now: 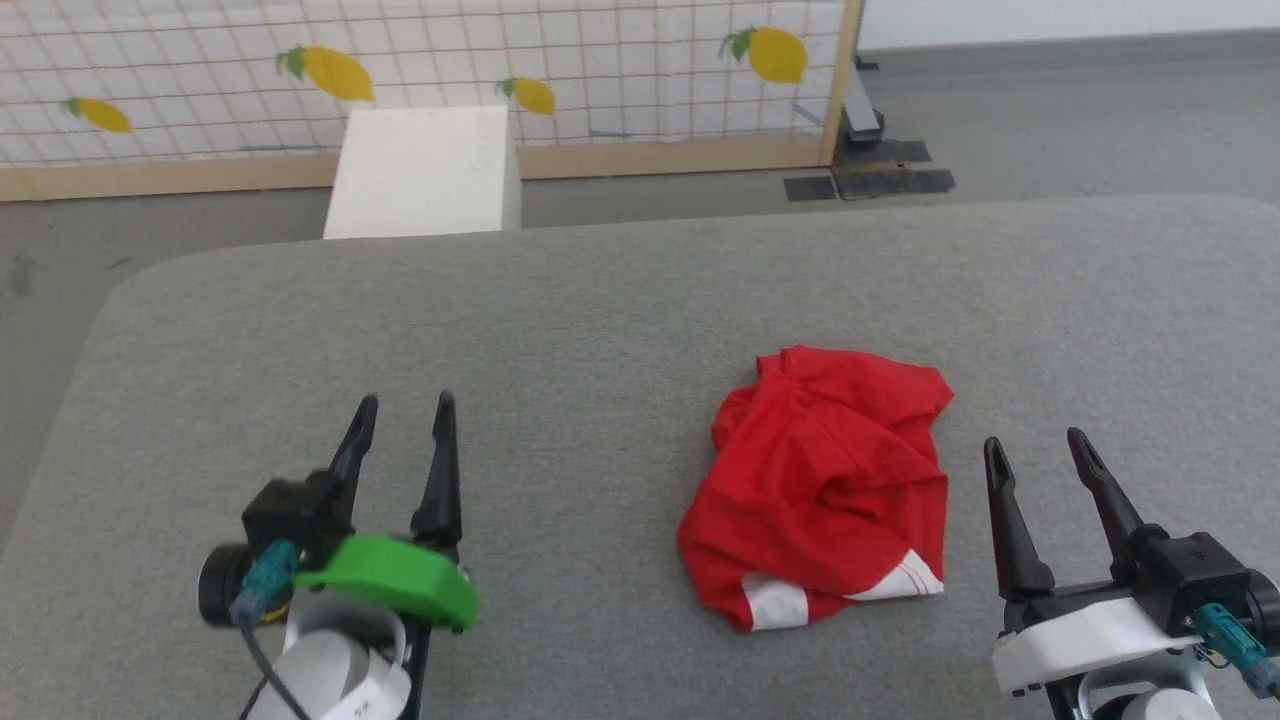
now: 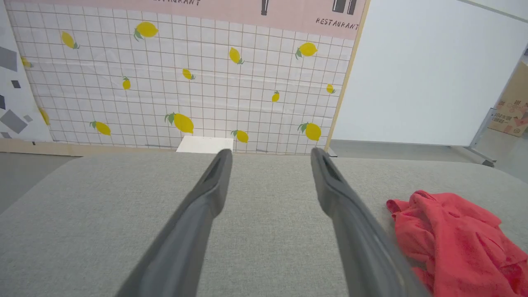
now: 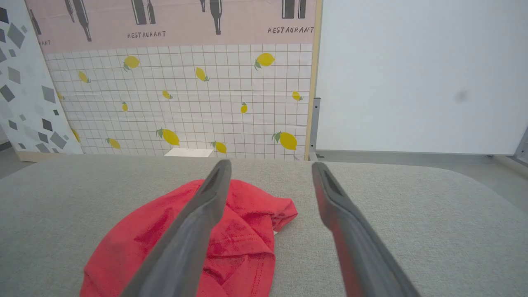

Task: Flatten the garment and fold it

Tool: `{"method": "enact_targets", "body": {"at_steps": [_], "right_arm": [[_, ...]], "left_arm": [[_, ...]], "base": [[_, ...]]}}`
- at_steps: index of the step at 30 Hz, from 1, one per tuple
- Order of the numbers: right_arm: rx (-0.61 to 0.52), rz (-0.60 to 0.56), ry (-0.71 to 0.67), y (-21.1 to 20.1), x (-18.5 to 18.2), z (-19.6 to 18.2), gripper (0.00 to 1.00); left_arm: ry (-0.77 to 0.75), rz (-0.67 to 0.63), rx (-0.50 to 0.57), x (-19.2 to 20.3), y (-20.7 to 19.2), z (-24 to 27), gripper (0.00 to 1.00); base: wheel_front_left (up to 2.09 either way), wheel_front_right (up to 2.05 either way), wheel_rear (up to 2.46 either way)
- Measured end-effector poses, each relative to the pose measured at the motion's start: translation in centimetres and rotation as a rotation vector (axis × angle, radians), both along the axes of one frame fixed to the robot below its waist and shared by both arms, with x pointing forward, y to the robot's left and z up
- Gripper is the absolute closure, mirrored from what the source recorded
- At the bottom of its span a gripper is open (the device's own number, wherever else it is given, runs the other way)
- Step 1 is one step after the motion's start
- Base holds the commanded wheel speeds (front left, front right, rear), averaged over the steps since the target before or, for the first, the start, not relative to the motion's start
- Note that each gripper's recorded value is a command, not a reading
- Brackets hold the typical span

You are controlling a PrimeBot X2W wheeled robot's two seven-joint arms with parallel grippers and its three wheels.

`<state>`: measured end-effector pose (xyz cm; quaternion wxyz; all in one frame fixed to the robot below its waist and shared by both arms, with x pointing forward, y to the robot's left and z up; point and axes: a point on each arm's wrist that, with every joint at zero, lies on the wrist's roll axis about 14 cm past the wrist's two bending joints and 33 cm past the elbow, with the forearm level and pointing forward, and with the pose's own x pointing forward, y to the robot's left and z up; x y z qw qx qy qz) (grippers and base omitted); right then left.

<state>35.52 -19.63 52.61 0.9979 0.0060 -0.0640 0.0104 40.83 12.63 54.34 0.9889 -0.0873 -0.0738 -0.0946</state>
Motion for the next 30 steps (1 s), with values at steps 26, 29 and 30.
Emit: {"method": "enact_targets", "body": {"at_steps": [26, 29, 30], "right_arm": [[0.004, 0.059, 0.027, 1.9, 0.8, -0.5, 0.00], [0.013, 0.058, 0.031, 1.9, 0.8, -0.7, 0.00], [0.015, 0.058, 0.032, 1.9, 0.8, -0.7, 0.00]], "left_arm": [[0.034, 0.122, -0.005, -3.4, 3.9, -2.2, 0.00], [0.039, 0.124, -0.003, -3.3, 3.9, -2.4, 0.00], [0.041, 0.125, -0.003, -3.3, 3.9, -2.4, 0.00]], "base": [[0.00, 0.00, 0.00], [0.00, 0.00, 0.00], [0.00, 0.00, 0.00]]}}
